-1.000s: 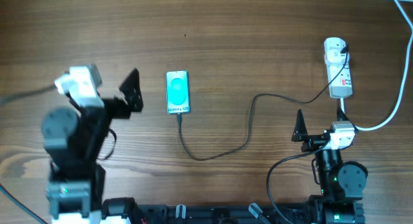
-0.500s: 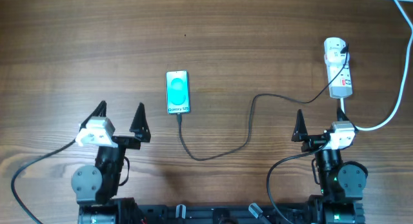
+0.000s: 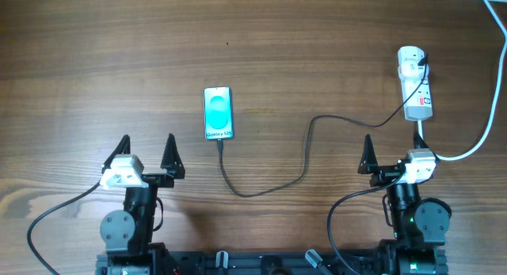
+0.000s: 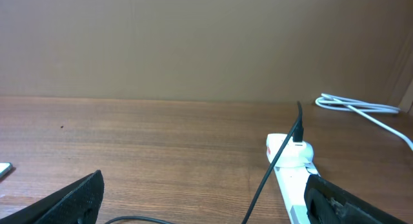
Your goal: Plug charger to phone and switch on socket
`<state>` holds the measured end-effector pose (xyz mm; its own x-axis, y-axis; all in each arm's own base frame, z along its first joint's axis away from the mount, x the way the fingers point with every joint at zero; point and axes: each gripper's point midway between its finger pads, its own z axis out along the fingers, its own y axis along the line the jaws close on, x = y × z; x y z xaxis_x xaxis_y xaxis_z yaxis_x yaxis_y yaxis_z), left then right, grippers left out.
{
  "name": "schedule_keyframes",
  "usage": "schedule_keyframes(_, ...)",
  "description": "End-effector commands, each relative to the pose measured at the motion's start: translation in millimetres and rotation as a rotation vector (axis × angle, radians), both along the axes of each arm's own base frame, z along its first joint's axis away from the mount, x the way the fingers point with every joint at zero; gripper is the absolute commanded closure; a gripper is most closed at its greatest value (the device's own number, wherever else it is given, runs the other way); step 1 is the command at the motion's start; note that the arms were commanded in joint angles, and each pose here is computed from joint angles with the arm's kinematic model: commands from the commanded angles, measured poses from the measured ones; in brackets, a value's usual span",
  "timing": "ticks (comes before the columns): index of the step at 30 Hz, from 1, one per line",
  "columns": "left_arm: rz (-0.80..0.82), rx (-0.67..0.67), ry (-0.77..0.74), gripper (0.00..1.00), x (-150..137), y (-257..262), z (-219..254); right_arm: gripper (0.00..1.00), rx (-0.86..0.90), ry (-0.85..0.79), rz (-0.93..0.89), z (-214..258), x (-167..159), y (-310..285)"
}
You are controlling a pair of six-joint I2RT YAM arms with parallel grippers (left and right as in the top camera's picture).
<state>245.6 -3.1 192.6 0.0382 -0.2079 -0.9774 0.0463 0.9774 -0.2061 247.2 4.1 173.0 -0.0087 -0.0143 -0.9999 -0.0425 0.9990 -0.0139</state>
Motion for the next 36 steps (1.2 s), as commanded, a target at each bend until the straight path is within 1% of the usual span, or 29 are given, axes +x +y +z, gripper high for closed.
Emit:
schedule_keyframes(1,0.023,0.006,0.037,0.00,1.0,4.5,-15.1,0.00,0.017,-0.012,-0.011,2.6,-0.5,-1.4)
schedule_keyframes(3,0.023,0.004,0.074,0.00,0.9,4.4,-24.3,0.00,0.017,-0.012,-0.011,2.6,-0.5,-1.4)
schedule_keyframes(4,0.024,0.003,0.119,0.00,0.3,4.7,-35.4,0.00,0.017,-0.012,-0.011,2.6,-0.5,-1.4)
schedule_keyframes(36,0.026,0.003,0.116,0.00,0.4,4.9,-34.6,0.00,0.017,-0.012,-0.011,2.6,-0.5,-1.4)
